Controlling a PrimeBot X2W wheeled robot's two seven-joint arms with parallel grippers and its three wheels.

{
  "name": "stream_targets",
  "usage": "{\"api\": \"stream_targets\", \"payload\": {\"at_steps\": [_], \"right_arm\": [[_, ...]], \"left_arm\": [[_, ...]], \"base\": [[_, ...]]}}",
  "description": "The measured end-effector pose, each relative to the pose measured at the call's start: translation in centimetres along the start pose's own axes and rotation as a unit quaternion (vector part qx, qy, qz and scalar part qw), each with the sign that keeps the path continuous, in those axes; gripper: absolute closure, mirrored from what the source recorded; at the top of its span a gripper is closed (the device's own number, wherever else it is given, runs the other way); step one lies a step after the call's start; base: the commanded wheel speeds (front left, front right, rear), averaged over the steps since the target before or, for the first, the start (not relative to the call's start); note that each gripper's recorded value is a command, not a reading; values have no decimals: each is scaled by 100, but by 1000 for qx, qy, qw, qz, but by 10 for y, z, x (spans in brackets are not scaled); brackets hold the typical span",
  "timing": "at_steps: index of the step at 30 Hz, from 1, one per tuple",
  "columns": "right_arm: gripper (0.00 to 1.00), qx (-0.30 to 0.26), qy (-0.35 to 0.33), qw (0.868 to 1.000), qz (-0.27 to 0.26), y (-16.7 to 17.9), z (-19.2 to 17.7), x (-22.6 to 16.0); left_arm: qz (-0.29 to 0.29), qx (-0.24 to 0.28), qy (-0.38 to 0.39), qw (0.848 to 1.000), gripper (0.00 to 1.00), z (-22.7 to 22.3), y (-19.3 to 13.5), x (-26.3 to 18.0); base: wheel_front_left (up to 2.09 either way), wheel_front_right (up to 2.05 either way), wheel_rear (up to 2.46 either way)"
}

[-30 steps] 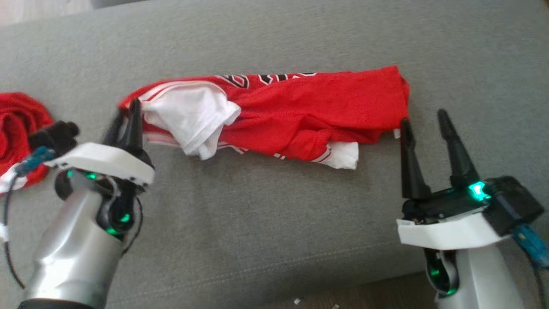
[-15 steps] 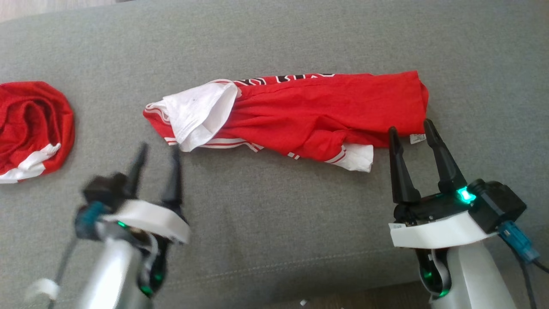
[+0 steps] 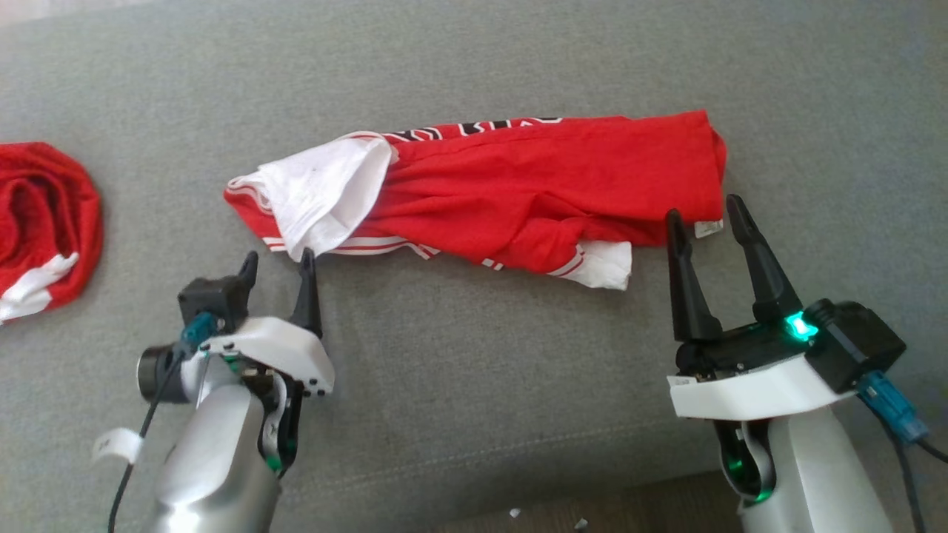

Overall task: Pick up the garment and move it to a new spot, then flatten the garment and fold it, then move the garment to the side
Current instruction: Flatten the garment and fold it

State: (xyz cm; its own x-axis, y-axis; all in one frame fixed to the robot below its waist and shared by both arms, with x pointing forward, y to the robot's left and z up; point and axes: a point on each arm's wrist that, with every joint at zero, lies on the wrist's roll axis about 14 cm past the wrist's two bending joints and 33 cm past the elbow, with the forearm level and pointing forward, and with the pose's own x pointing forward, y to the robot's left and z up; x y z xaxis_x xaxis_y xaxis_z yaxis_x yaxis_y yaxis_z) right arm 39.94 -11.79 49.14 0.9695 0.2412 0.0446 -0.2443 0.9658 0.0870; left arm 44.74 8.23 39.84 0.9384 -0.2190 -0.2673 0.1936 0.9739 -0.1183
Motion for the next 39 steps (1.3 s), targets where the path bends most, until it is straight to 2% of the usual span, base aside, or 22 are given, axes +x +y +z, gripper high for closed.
{"api": "stream_targets", "payload": {"at_steps": [5,6,8,9,10,11,17,23,31,39], "right_arm": [[0,-1,6,1000,-9,-6,-4,-2],[0,-1,7,1000,-10,-7,-4,-2],[0,-1,8,1000,-12,-8,-5,-3],[0,-1,9,1000,-13,-9,-6,-2],[0,-1,10,1000,-14,-9,-7,-2],[0,-1,10,1000,-14,-10,-7,-1],[0,-1,11,1000,-12,-10,-8,4],[0,-1,25,999,-26,-22,-19,11],[0,10,90,994,-56,-47,-58,29],[0,-9,142,987,-73,-66,-70,52]], "left_arm": [[-7,-6,8,1000,0,-4,-5,8],[-7,-3,13,1000,7,-7,-4,9],[-2,-1,22,1000,56,-12,-2,10],[-1,2,25,1000,67,-15,0,11],[2,5,27,1000,89,-15,1,12],[5,8,25,1000,100,-14,3,14],[9,16,12,1000,100,-6,9,19],[22,39,-50,998,100,31,24,16],[65,53,-42,996,100,14,57,-25],[92,51,-44,993,100,12,72,-44]], "base": [[0,0,0],[0,0,0],[0,0,0],[0,0,0],[0,0,0],[0,0,0],[0,0,0],[0,0,0],[0,0,0],[0,0,0]]}}
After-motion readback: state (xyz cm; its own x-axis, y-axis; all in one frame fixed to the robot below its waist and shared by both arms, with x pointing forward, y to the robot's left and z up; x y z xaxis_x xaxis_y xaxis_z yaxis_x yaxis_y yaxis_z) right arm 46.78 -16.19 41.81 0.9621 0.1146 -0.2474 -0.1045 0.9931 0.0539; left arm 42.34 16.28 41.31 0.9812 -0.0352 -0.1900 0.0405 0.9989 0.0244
